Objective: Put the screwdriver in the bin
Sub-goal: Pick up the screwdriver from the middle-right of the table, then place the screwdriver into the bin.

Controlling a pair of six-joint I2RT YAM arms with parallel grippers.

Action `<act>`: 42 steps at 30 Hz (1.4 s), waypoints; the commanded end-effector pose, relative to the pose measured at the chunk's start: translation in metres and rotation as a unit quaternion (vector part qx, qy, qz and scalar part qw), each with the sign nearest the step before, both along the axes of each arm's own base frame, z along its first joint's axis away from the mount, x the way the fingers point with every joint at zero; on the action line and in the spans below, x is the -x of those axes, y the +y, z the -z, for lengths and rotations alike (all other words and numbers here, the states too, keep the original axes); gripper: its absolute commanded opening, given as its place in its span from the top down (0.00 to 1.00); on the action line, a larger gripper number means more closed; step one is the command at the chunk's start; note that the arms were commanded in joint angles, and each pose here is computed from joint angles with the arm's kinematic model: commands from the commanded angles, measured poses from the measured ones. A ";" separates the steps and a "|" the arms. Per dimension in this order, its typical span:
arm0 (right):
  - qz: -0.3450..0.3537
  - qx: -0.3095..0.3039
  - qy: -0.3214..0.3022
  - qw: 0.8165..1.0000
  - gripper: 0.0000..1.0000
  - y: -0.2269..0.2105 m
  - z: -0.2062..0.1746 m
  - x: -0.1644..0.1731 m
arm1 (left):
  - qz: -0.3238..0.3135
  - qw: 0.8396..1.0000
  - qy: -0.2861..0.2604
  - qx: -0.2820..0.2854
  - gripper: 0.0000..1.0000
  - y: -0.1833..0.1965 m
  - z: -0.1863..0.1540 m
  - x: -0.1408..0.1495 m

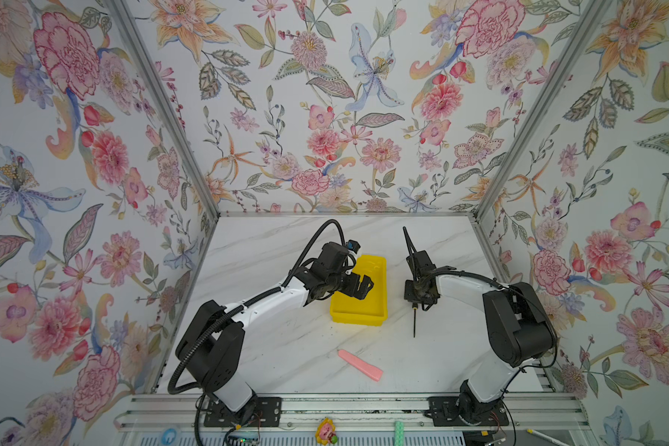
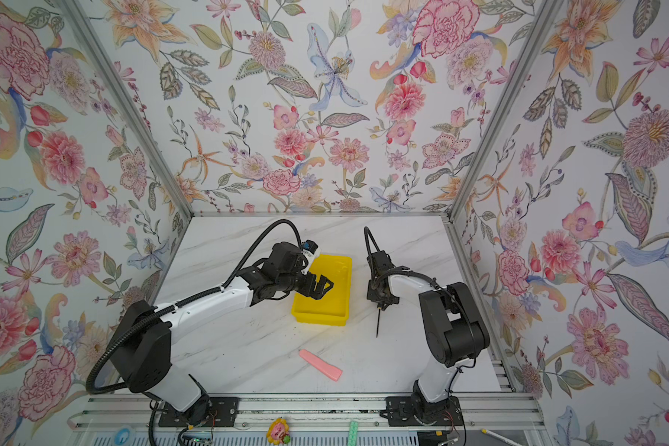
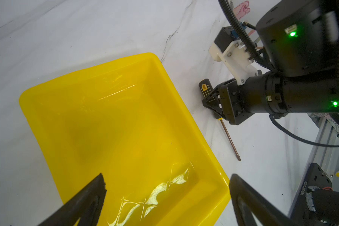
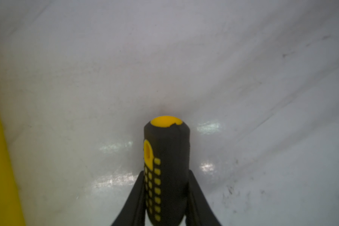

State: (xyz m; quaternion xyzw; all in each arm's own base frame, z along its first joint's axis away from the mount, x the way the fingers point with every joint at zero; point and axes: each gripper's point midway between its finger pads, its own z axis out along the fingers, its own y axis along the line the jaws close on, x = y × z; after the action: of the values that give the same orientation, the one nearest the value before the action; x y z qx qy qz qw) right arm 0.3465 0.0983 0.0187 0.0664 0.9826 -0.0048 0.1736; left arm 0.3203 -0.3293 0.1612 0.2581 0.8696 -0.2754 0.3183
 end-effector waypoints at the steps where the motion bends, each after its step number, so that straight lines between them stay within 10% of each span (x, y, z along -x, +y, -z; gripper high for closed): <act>1: -0.010 -0.002 -0.017 1.000 1.00 0.003 -0.010 -0.004 | 0.042 0.998 -0.035 0.025 0.01 -0.006 -0.022 0.011; 22: -0.043 -0.127 -0.118 0.984 1.00 0.103 -0.196 -0.033 | -0.053 0.993 -0.096 -0.035 0.01 0.084 -0.020 0.017; 42: -0.074 -0.174 -0.006 0.982 1.00 0.218 -0.082 -0.054 | -0.144 0.983 -0.113 -0.019 0.01 0.125 -0.015 0.023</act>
State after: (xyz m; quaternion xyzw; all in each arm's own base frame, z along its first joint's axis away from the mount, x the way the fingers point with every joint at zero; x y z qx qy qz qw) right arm 0.3955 0.3067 0.0957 0.0129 0.9740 0.1598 0.1604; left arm 0.2924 -0.2155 0.1741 0.1906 0.8610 -0.1898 0.4316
